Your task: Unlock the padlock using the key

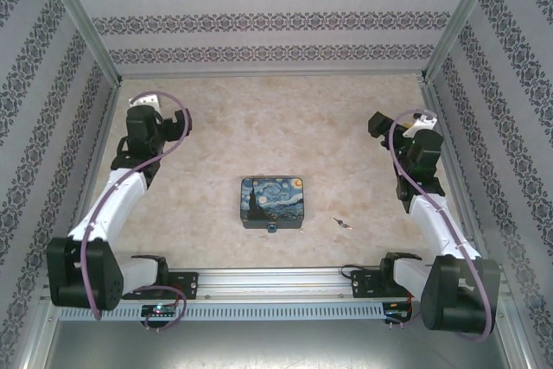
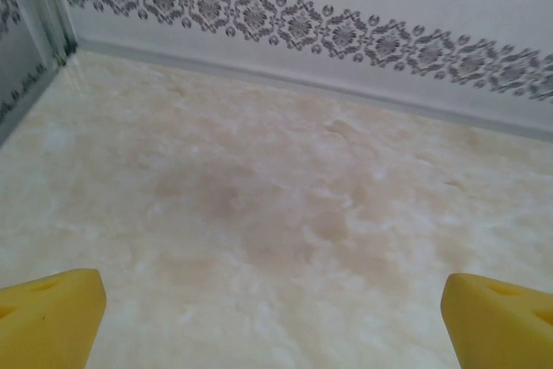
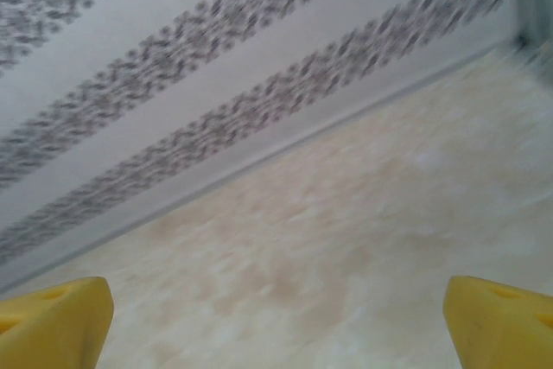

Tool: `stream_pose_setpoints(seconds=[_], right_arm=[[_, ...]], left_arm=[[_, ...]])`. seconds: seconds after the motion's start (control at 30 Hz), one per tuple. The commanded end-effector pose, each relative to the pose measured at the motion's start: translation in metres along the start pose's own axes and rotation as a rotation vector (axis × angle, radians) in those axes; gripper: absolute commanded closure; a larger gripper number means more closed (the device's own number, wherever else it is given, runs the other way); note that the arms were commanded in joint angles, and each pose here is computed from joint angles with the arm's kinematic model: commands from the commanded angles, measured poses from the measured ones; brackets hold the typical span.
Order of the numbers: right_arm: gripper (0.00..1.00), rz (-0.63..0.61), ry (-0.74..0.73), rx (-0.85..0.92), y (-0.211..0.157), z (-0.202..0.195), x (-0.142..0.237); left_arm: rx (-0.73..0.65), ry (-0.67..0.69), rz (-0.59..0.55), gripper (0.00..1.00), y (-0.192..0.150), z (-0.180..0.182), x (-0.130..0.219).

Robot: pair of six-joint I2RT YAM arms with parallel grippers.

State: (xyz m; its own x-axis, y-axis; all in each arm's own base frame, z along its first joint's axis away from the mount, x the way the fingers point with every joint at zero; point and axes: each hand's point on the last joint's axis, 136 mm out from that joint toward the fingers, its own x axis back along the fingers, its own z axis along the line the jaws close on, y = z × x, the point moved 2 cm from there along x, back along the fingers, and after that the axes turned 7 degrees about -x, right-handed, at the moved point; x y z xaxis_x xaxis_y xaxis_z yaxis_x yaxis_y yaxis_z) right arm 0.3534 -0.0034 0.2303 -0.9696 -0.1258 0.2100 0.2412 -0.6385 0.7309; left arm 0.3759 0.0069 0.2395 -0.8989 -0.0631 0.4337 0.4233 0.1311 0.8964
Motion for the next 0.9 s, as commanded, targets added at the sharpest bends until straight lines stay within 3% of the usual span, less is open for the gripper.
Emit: stream_pose_setpoints(seconds=[0.0, 0.07, 0.2, 0.47, 0.6, 0.87], right_arm=[[0.1, 0.296, 0.112, -0.268, -0.053, 0.016, 0.009], [0.19, 0.421, 0.135, -0.331, -0.077, 0.02, 0.015], [0.25, 0.576, 0.132, -0.405, -0.128, 0.025, 0.035], [0.27, 0.715, 0.068, -0.273, -0.197, 0.049, 0.074], [0.27, 0.771, 0.034, -0.204, -0.222, 0.055, 0.081], [0.34, 0.863, 0.018, -0.101, -0.26, 0.072, 0.084]], left_arm=[[0.204, -0.089, 0.248, 0.0, -0.047, -0.014, 0.029], [0.259, -0.227, 0.278, 0.0, -0.054, -0.036, 0.043], [0.348, -0.385, 0.354, 0.0, -0.079, -0.069, 0.068], [0.252, -0.479, 0.515, 0.0, -0.146, -0.119, 0.092], [0.229, -0.484, 0.535, 0.0, -0.172, -0.133, 0.094], [0.218, -0.545, 0.567, 0.05, -0.191, -0.157, 0.089]])
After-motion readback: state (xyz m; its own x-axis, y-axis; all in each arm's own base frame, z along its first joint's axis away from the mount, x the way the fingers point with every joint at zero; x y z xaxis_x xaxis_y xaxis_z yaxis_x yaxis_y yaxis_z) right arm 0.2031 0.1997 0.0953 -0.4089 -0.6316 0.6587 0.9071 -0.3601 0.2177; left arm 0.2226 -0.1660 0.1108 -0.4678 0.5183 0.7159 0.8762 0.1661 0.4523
